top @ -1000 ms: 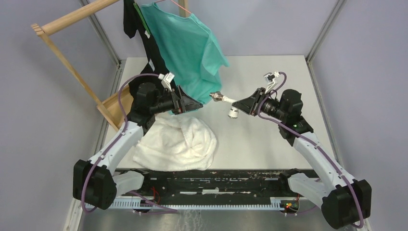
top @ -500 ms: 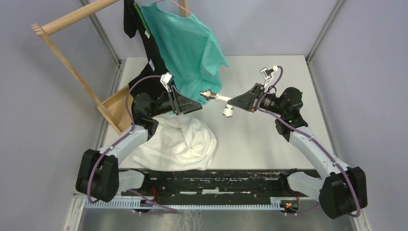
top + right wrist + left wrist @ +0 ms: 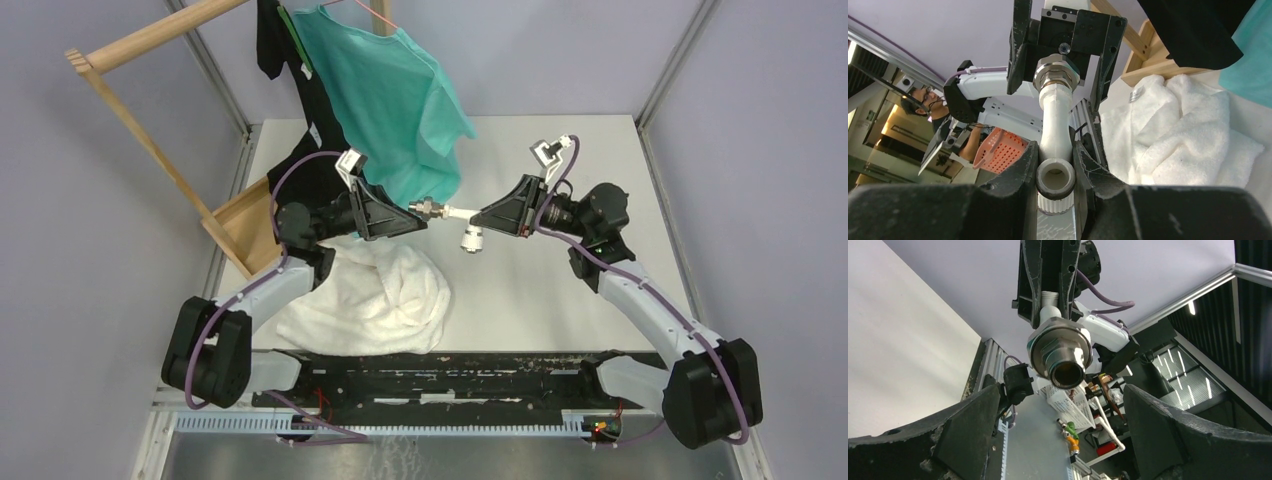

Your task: Install the water faucets

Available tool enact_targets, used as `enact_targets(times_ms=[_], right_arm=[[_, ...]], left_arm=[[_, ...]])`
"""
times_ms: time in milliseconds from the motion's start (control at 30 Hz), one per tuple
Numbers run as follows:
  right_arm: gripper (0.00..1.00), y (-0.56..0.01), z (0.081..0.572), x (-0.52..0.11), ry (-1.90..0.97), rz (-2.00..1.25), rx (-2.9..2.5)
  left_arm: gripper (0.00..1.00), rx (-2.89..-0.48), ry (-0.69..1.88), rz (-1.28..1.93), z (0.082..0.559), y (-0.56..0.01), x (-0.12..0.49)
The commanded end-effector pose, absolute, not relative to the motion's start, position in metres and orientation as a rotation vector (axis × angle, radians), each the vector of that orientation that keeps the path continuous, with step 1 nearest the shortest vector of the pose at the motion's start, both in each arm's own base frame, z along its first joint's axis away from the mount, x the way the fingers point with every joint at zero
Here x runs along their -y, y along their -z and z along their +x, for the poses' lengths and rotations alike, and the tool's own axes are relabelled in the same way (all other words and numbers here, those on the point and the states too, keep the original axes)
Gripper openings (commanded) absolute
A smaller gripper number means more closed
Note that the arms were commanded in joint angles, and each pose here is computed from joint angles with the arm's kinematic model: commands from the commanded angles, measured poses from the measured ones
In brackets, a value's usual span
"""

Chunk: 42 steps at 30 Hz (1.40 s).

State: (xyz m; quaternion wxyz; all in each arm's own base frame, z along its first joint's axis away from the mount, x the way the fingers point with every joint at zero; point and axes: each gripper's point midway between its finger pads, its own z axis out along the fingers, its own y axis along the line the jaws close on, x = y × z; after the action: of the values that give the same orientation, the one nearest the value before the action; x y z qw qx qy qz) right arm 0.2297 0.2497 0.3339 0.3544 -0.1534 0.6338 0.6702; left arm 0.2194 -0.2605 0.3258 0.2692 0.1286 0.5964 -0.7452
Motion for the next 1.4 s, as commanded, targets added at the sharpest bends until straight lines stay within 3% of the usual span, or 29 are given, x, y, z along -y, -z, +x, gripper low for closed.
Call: enact_targets(times_ms=[0,367,633,900,1367], right_arm=[[0.00,-0.366,0.214,-0.257,-1.717,-0.574,-1.503],[0.00,-0.350,0.212,-0.268,-1.704,-0.627,-1.565],[0.01,-0.346,0.215,-0.268,-1.682,-0.628,-1.585],[0.00,-0.342,0.216,-0.267,-1.641,-0.637,-1.605],[0.01,-0.334,0.218,-0.267,-1.614,-0.635,-1.632]], left_arm=[[0.99,-1.556,2.009,0.462,0.208,-0.346,0.264],[1.00,-1.652,1.965,0.525,0.207,-0.340,0.269],[0.95,-1.719,1.927,0.567,0.206,-0.332,0.271],[0.98,-1.811,1.874,0.566,0.211,-0.315,0.274],[0.78,-1.831,1.833,0.594,0.207,-0.313,0.272]])
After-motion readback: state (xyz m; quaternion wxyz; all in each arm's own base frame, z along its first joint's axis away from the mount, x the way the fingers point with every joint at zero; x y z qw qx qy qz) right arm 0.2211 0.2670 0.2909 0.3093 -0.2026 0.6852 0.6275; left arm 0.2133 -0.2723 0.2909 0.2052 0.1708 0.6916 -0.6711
